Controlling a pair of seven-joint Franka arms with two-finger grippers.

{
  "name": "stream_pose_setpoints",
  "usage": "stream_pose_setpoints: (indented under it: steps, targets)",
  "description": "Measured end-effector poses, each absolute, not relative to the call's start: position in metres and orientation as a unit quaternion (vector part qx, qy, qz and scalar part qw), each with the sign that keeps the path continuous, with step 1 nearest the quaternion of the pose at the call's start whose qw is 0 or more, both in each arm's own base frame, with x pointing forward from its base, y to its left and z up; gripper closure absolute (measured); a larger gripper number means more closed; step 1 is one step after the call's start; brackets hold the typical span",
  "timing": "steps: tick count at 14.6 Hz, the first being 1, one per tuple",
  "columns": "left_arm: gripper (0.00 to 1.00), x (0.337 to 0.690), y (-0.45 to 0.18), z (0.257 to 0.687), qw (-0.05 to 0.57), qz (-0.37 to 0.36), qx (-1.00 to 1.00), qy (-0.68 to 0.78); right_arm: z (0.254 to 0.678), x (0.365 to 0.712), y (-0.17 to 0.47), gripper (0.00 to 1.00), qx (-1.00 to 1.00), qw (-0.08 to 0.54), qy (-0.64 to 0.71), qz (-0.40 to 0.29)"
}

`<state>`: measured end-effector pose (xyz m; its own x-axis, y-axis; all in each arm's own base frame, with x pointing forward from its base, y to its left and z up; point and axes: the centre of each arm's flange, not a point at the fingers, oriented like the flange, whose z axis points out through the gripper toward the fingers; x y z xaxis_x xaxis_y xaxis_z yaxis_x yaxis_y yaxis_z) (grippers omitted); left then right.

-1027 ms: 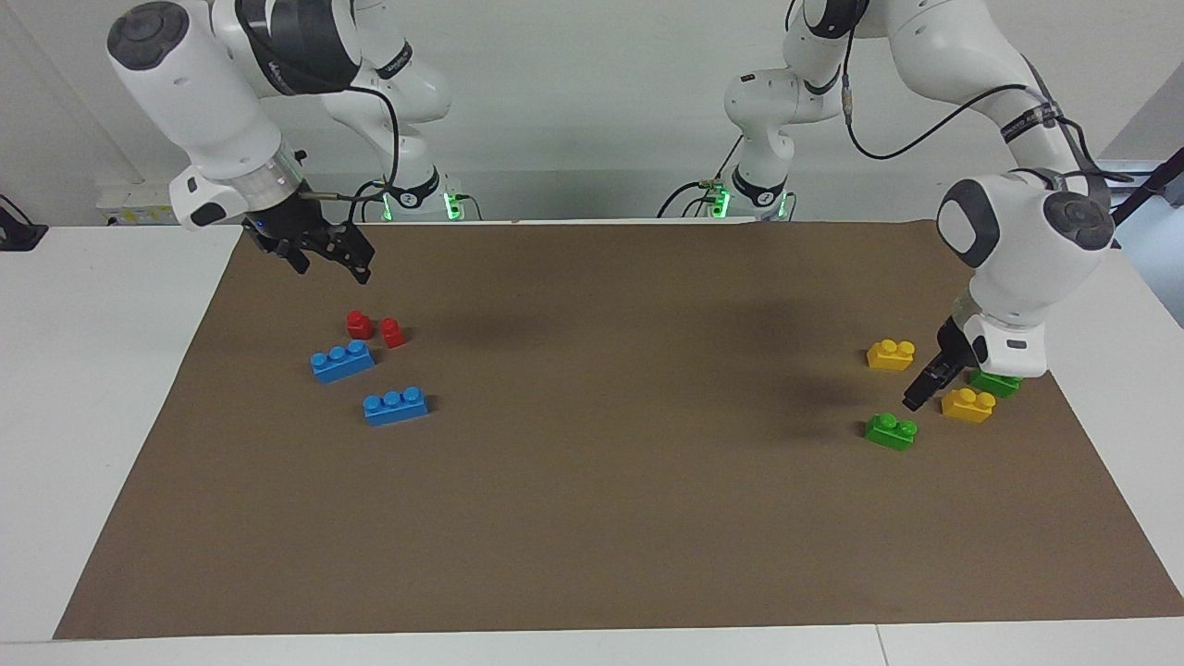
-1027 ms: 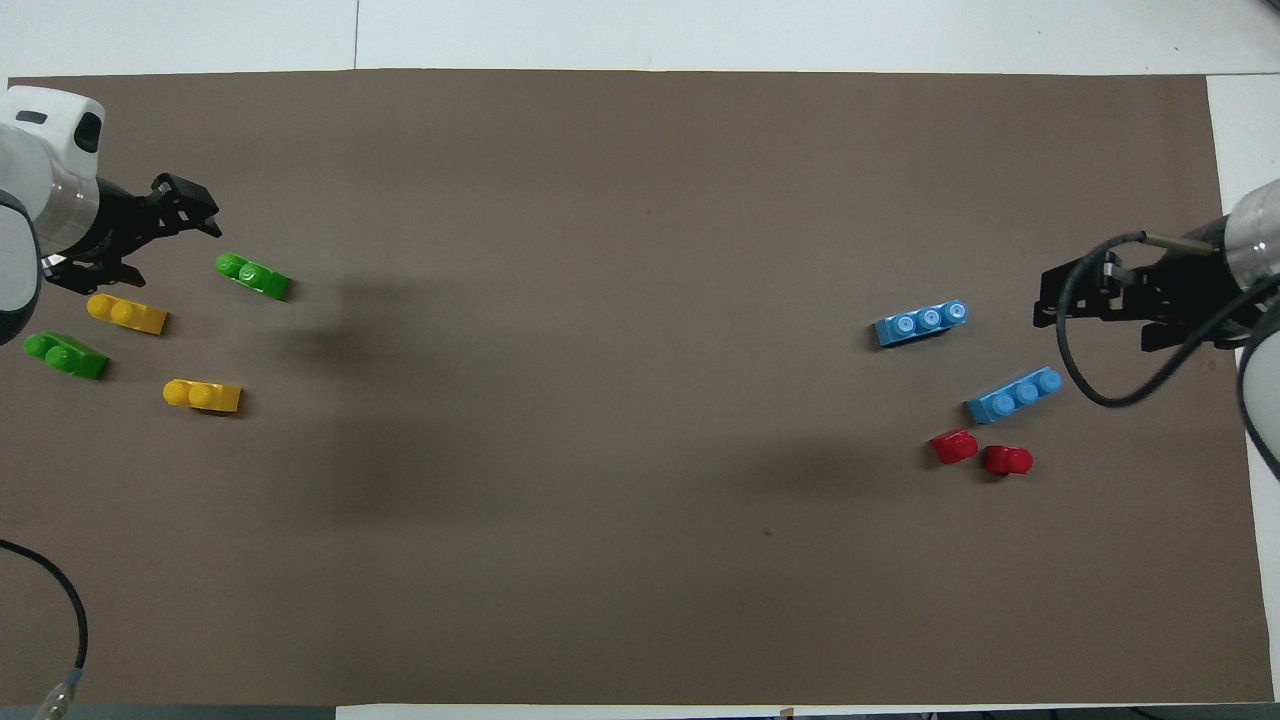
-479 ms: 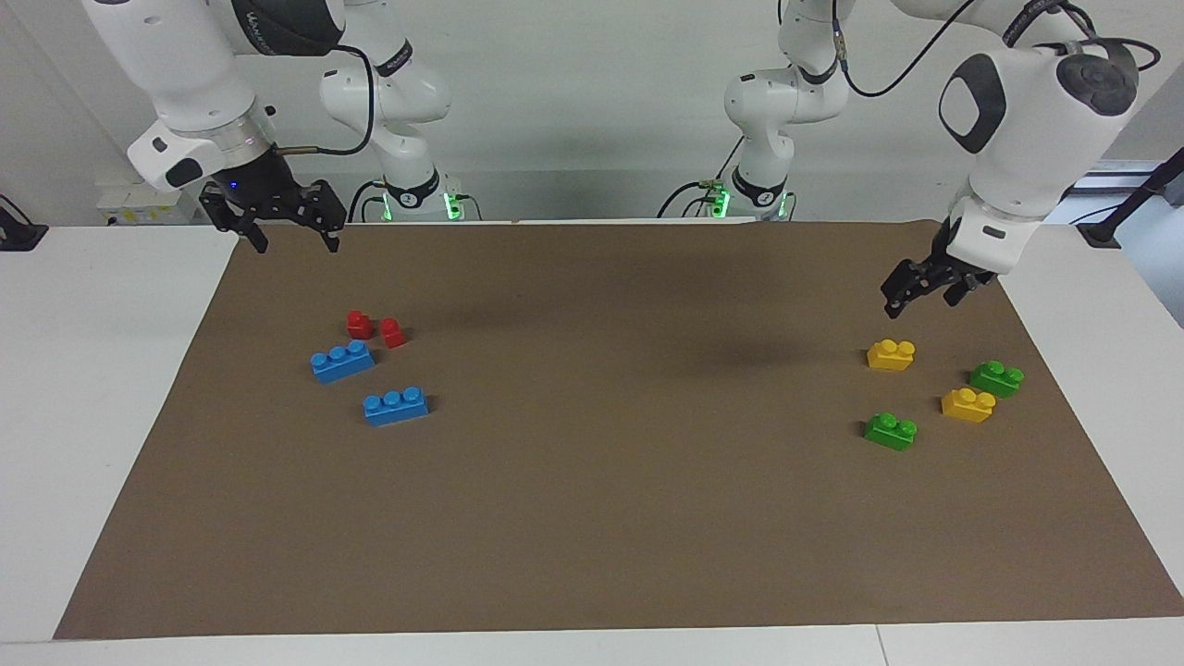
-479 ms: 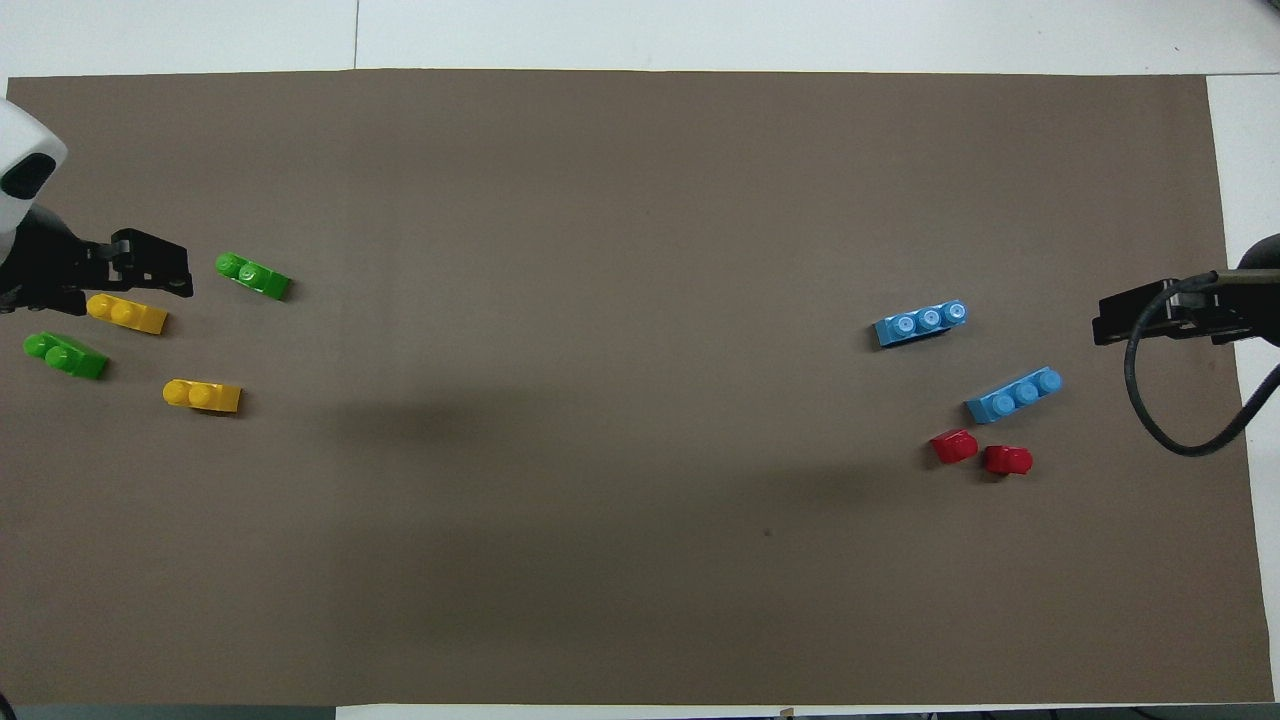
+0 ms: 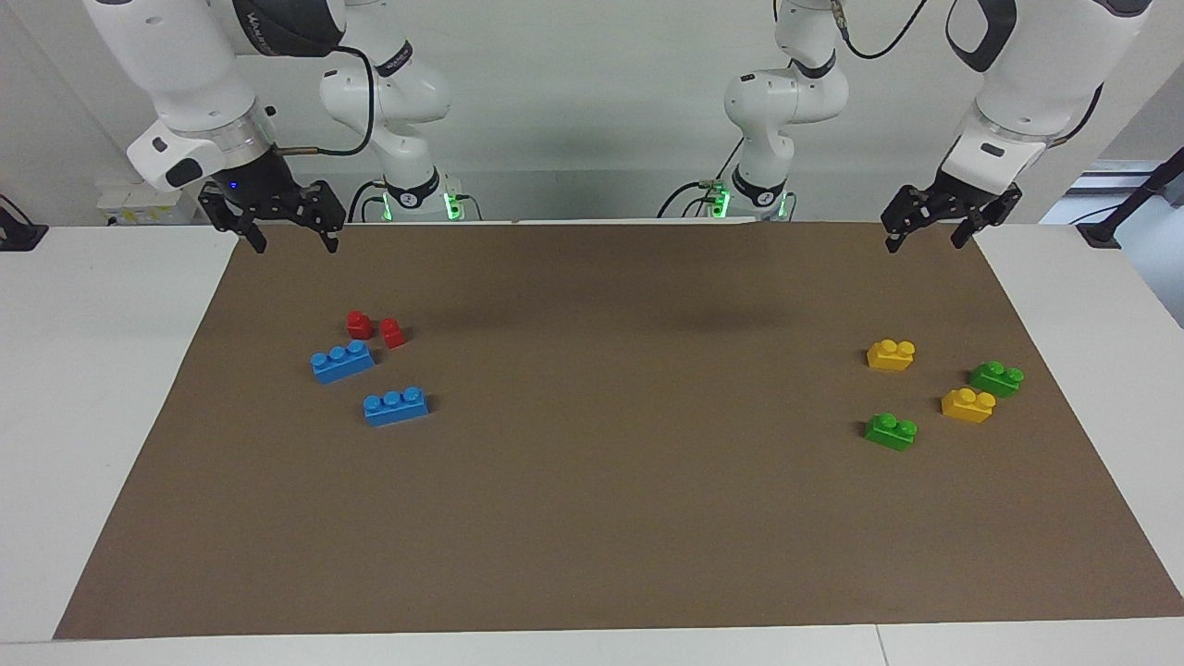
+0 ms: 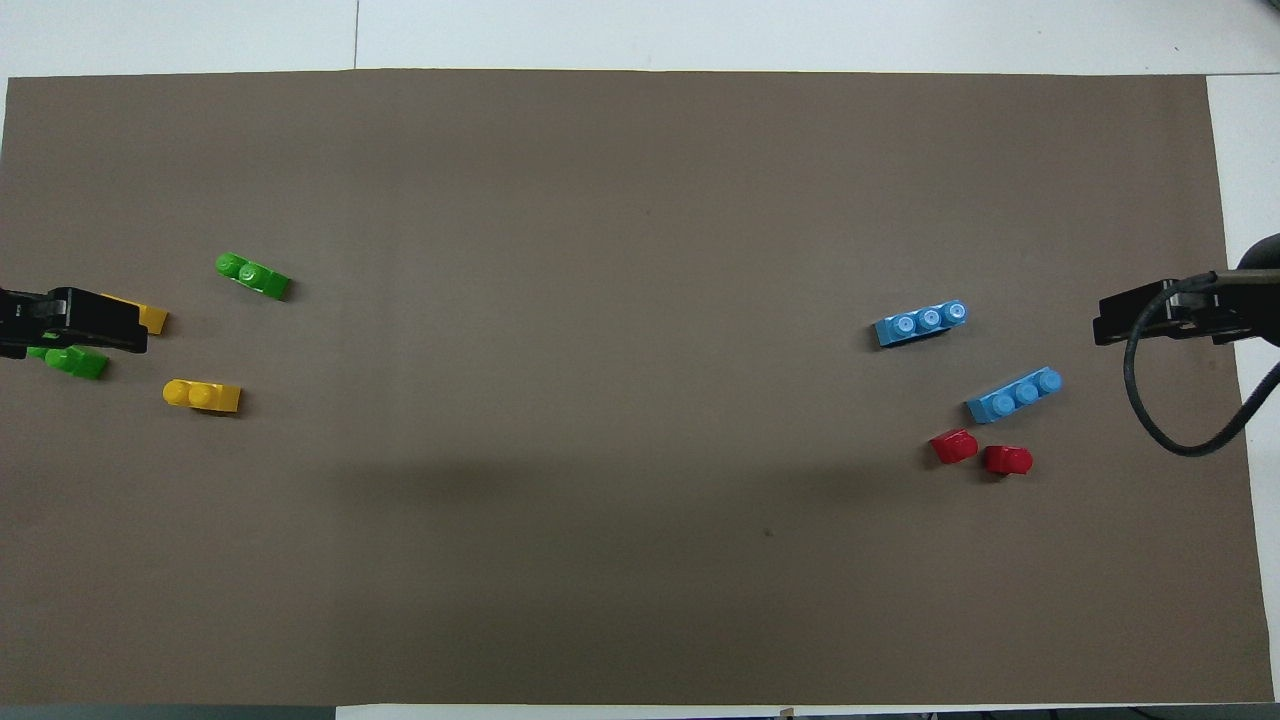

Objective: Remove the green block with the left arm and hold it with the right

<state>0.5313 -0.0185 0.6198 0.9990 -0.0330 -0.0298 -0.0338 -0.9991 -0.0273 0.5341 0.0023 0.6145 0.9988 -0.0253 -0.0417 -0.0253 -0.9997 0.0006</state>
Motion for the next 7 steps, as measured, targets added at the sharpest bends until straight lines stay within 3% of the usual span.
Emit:
stream_pose_setpoints:
  steps: [7]
  targets:
    - [0.00, 0.5304, -0.0199, 0.6199, -0.007, 0.015, -1.000, 0.015, 0.6145, 0.5340, -0.0077, 0.00, 1.000, 0.000, -0.022, -0.021]
